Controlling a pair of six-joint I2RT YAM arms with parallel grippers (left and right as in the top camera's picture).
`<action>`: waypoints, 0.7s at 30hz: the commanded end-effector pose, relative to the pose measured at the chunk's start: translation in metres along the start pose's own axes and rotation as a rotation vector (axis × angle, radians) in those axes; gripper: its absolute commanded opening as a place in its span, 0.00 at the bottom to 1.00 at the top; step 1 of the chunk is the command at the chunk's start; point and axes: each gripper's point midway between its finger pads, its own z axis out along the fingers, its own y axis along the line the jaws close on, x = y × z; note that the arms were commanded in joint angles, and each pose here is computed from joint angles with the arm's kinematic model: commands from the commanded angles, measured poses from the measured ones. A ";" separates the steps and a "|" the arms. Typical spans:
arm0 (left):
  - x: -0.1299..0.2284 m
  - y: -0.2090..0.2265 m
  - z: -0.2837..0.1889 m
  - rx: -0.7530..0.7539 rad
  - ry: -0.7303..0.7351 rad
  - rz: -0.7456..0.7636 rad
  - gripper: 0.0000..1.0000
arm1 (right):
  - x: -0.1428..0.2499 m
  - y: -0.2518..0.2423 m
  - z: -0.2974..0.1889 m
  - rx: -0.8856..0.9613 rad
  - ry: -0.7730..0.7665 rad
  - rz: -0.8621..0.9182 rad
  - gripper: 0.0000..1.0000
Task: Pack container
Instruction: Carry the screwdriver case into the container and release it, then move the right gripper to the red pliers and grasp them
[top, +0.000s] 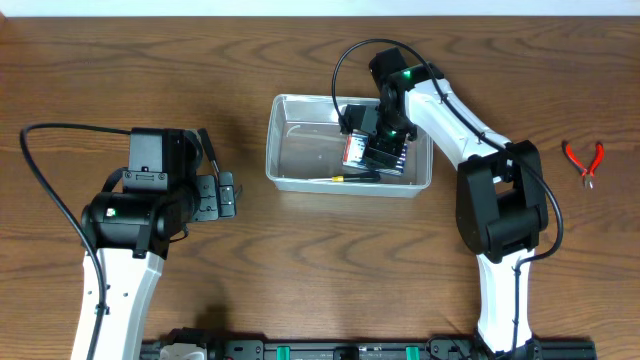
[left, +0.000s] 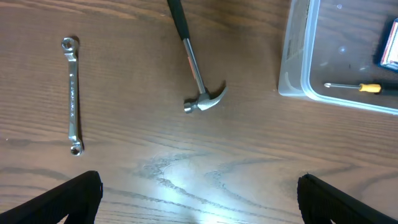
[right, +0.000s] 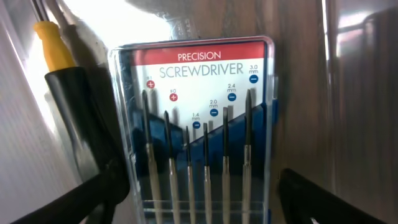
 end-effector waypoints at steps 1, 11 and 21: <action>-0.006 0.002 -0.006 -0.012 -0.018 0.013 0.99 | 0.001 -0.004 -0.003 0.008 -0.006 0.007 0.84; -0.005 0.002 -0.006 -0.013 -0.016 0.013 0.98 | -0.027 0.001 -0.123 0.131 -0.106 -0.015 0.84; -0.005 0.002 -0.006 -0.013 -0.016 0.013 0.98 | 0.111 -0.095 -0.313 0.645 -0.380 0.958 0.99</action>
